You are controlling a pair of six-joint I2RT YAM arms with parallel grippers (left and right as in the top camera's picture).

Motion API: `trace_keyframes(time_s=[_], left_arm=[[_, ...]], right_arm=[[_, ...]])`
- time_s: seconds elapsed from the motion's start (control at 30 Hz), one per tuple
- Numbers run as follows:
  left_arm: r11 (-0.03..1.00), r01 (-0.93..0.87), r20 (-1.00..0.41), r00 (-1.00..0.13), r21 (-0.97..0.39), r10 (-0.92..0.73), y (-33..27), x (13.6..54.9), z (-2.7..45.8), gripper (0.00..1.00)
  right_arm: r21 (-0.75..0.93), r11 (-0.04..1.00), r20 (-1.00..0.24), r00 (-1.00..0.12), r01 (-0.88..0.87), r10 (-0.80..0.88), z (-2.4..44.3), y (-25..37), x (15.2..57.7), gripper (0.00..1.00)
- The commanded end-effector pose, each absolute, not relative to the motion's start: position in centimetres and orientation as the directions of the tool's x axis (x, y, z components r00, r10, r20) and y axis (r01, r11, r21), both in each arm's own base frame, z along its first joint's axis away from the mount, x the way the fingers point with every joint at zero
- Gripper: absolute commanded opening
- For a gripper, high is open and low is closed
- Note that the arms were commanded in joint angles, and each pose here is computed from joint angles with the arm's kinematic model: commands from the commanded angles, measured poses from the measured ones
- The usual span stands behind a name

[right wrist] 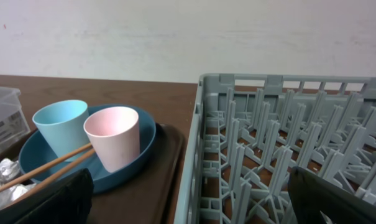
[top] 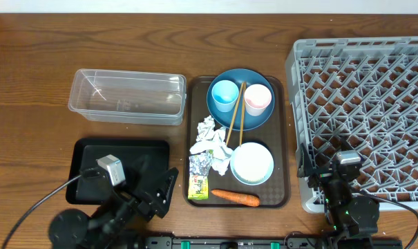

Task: Sort waste into correct bins and load items into the dishwasher rack

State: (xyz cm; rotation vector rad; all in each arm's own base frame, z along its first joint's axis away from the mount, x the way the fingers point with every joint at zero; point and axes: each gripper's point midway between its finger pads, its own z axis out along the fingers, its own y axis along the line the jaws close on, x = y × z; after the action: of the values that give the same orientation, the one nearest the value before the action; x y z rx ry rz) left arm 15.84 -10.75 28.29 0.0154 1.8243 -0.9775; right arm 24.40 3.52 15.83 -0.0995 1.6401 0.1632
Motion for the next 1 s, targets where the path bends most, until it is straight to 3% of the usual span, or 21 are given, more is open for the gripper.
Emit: trace_keyframes(time_s=[0.0, 0.17, 0.3, 0.63, 0.97], left_arm=[[0.697, 0.388, -0.763, -0.538, -0.602, -0.360, -10.7, 15.5, 31.2, 1.00], [0.754, 0.326, -0.691, -0.686, -0.571, -0.227, -10.7, 15.1, 33.1, 1.00], [0.784, 0.168, -0.512, -0.832, -0.598, -0.212, -10.1, 15.0, 32.1, 1.00], [0.790, -0.023, -0.239, -0.947, -0.613, -0.213, -10.1, 16.7, 28.0, 0.99], [0.873, -0.181, -0.164, -0.946, -0.452, -0.281, -7.1, 15.8, 25.1, 0.59]], right_arm=[[0.042, 0.984, -0.996, -0.080, -0.173, 0.029, 15.7, 3.8, 24.4, 0.99], [0.042, 0.984, -0.996, -0.080, -0.173, 0.028, 15.7, 3.8, 24.4, 0.99], [0.042, 0.984, -0.996, -0.080, -0.173, 0.029, 15.7, 3.8, 24.4, 0.99], [0.042, 0.984, -0.996, -0.080, -0.173, 0.028, 15.7, 3.8, 24.4, 0.99], [0.042, 0.984, -0.996, -0.080, -0.173, 0.029, 15.7, 3.8, 24.4, 0.99]])
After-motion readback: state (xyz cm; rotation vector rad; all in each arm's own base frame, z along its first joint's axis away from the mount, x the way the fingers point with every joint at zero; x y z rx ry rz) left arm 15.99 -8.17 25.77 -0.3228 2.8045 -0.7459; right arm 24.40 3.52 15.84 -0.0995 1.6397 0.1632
